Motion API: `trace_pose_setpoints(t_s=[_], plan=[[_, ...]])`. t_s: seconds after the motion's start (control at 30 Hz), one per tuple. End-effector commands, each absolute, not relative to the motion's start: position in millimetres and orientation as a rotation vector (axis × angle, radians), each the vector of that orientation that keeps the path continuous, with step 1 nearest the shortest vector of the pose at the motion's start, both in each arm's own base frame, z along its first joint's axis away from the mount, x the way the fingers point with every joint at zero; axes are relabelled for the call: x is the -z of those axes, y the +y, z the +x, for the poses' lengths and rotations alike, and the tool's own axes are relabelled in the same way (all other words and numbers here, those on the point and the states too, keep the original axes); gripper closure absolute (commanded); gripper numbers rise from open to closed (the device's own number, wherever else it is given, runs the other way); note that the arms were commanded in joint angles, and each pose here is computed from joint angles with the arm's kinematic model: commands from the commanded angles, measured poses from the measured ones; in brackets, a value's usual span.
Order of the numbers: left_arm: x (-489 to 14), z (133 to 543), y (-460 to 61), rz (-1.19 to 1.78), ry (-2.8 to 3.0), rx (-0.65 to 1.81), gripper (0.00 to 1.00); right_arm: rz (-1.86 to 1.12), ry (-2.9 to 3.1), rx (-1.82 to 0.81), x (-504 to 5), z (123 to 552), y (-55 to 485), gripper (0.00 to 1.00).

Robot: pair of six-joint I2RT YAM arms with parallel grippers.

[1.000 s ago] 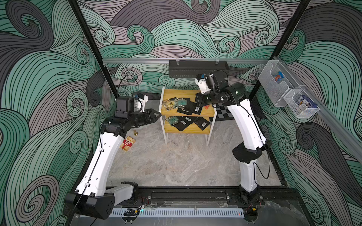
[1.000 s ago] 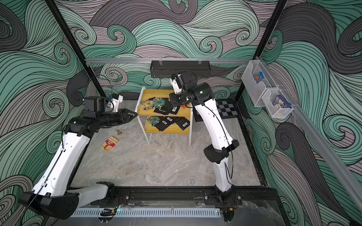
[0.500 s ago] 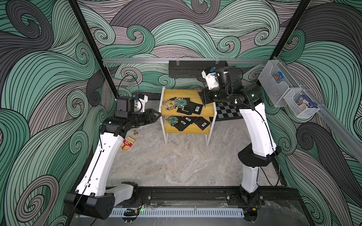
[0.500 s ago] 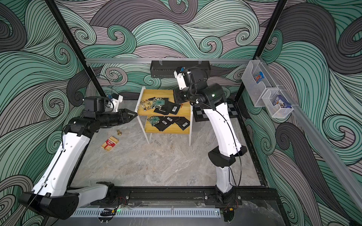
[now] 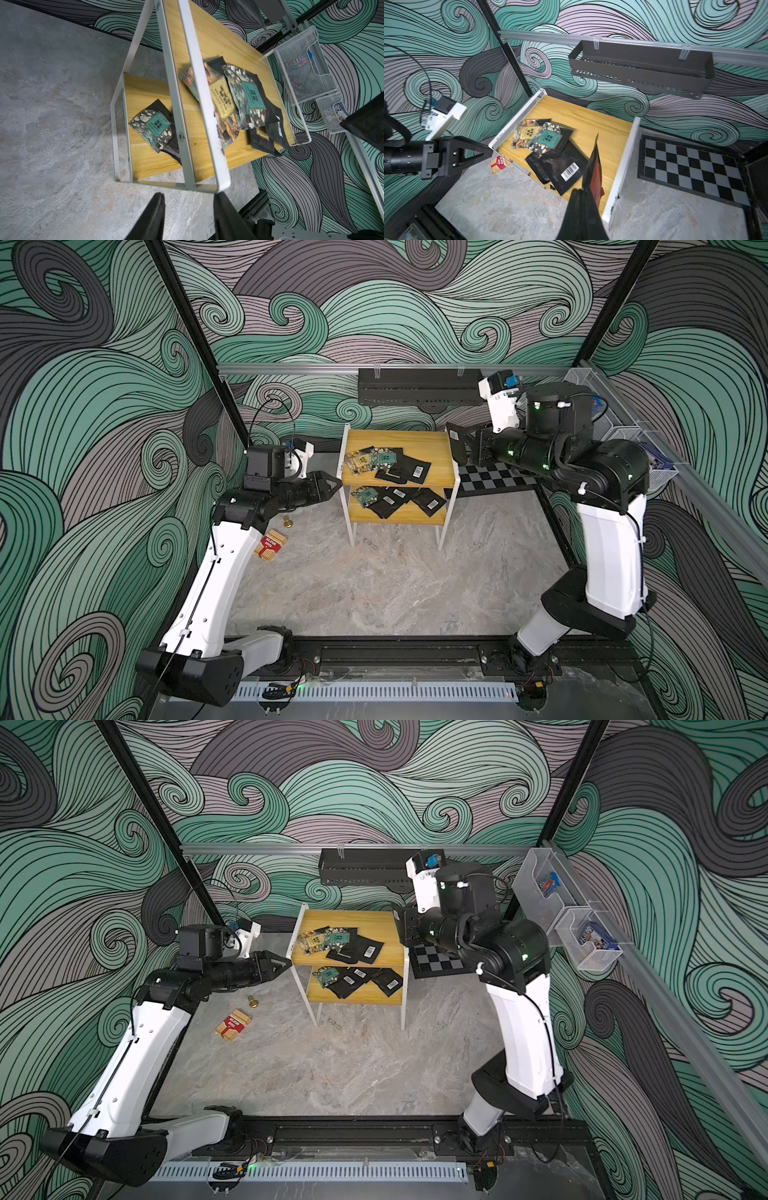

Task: Remove the tea bags from the shelf
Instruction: Pick up the tea bag from the shelf, then place the tea bag at the center of the board.

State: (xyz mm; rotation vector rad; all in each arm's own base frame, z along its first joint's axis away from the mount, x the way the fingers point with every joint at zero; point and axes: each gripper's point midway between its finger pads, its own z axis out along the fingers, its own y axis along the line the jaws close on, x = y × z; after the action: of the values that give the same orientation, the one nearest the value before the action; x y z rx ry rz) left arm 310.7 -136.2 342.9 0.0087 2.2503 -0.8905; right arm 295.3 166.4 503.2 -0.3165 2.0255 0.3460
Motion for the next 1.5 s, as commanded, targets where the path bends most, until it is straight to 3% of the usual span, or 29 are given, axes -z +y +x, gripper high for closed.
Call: trace_pose_setpoints(t_s=[0.0,0.2,0.53,0.93,1.47], plan=[[-348,302,-139,0.035,2.238,0.903,0.58,-0.224,2.029,-0.231,-500,290,131,1.0],[-346,304,-141,0.028,2.247,0.921,0.58,-0.037,2.152,-0.141,-453,289,77,1.0],[-344,303,-141,0.025,2.249,0.928,0.58,0.243,2.323,-0.067,-322,314,34,1.0],[-339,300,-142,0.022,2.255,0.931,0.58,0.358,2.474,0.055,-201,349,27,1.0],[-332,302,-140,0.018,2.267,0.913,0.58,0.31,2.674,0.141,-101,370,58,1.0]])
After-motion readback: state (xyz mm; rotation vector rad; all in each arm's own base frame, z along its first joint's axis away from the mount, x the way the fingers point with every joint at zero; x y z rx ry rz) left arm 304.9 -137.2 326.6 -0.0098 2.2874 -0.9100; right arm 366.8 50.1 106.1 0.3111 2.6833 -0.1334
